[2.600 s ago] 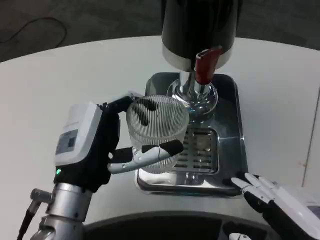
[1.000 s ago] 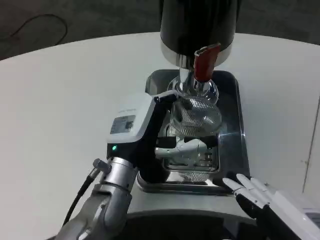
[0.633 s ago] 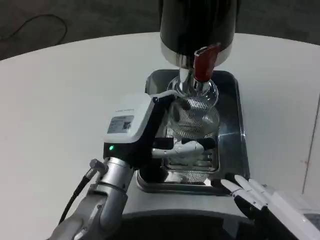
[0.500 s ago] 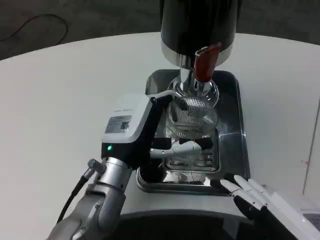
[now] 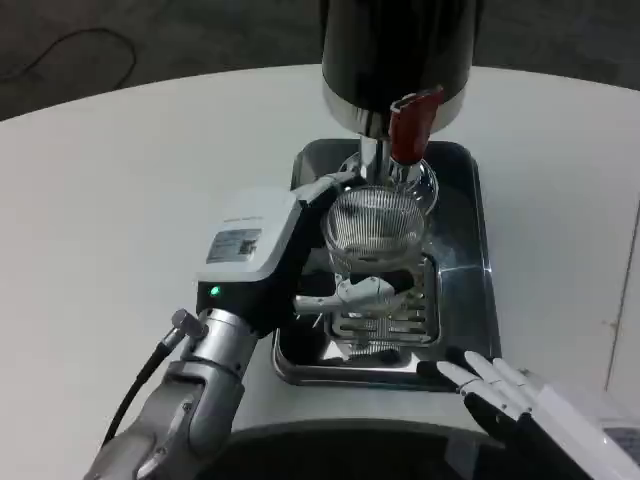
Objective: Grasp the cup under the faucet to collect the drink, then remove the cup.
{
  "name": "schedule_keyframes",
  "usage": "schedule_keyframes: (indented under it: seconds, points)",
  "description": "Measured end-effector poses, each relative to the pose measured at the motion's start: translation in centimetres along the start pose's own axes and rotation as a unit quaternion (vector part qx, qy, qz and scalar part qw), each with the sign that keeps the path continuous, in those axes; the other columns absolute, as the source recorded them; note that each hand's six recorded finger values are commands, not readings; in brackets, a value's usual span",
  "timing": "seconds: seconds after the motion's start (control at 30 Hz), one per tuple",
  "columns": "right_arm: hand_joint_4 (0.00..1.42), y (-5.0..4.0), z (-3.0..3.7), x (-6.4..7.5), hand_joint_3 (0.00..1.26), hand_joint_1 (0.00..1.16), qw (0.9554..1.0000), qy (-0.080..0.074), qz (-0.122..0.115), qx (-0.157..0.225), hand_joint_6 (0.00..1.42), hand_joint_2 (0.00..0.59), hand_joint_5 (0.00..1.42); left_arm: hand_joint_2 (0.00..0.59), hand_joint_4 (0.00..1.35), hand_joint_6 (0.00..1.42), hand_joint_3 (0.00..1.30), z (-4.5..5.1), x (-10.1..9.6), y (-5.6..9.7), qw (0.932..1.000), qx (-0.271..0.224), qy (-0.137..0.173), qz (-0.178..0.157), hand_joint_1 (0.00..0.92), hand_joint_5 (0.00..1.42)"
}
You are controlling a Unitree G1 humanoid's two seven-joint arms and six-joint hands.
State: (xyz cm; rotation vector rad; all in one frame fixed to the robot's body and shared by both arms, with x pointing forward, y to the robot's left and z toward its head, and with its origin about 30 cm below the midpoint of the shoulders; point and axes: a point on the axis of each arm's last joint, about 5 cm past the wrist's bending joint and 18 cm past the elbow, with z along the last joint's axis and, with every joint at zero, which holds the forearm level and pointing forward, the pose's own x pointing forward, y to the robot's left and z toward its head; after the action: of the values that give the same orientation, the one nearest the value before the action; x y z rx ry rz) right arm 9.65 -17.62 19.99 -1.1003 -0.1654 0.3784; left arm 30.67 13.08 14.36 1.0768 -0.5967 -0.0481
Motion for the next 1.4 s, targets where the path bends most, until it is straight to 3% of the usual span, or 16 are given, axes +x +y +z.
schedule_keyframes:
  seconds: [0.13,0.5,0.9,1.17,1.3,1.4]
  points:
    - [0.0,0.04,-0.02,-0.1,0.12,0.16,1.0,0.002,0.002,0.001,0.0,0.417,0.0,0.088,0.19,0.73,0.05,0.13,0.1,0.1,0.9999,-0.001,-0.002,-0.011,0.217,0.5]
    - [0.0,0.19,-0.01,-0.3,0.13,0.17,1.0,0.004,0.008,0.003,0.0,0.421,0.0,0.086,0.17,0.76,0.07,0.75,-0.2,0.4,0.9997,-0.013,-0.018,-0.006,0.169,0.54]
    - [0.0,0.41,0.24,-0.5,0.14,0.17,0.9999,-0.001,0.014,0.006,0.0,0.418,0.0,0.089,0.23,0.79,0.16,0.24,-2.1,2.1,0.9971,-0.034,-0.026,0.062,0.098,0.57]
    - [0.0,0.36,0.41,-0.6,0.15,0.18,0.9999,-0.003,0.009,0.006,0.0,0.417,0.0,0.105,0.37,0.73,0.33,0.9,-3.1,4.7,0.9847,-0.086,-0.035,0.148,0.009,0.57]
    - [0.0,0.34,0.51,-0.6,0.15,0.18,1.0,-0.001,0.003,0.006,0.0,0.417,0.0,0.108,0.44,0.75,0.39,1.72,-3.3,6.4,0.9736,-0.12,-0.067,0.182,0.0,0.62]
    - [0.0,0.31,0.55,-0.6,0.15,0.18,1.0,-0.001,0.001,0.004,0.0,0.417,0.0,0.11,0.48,0.75,0.42,2.29,-3.1,7.7,0.9669,-0.149,-0.093,0.184,0.0,0.64]
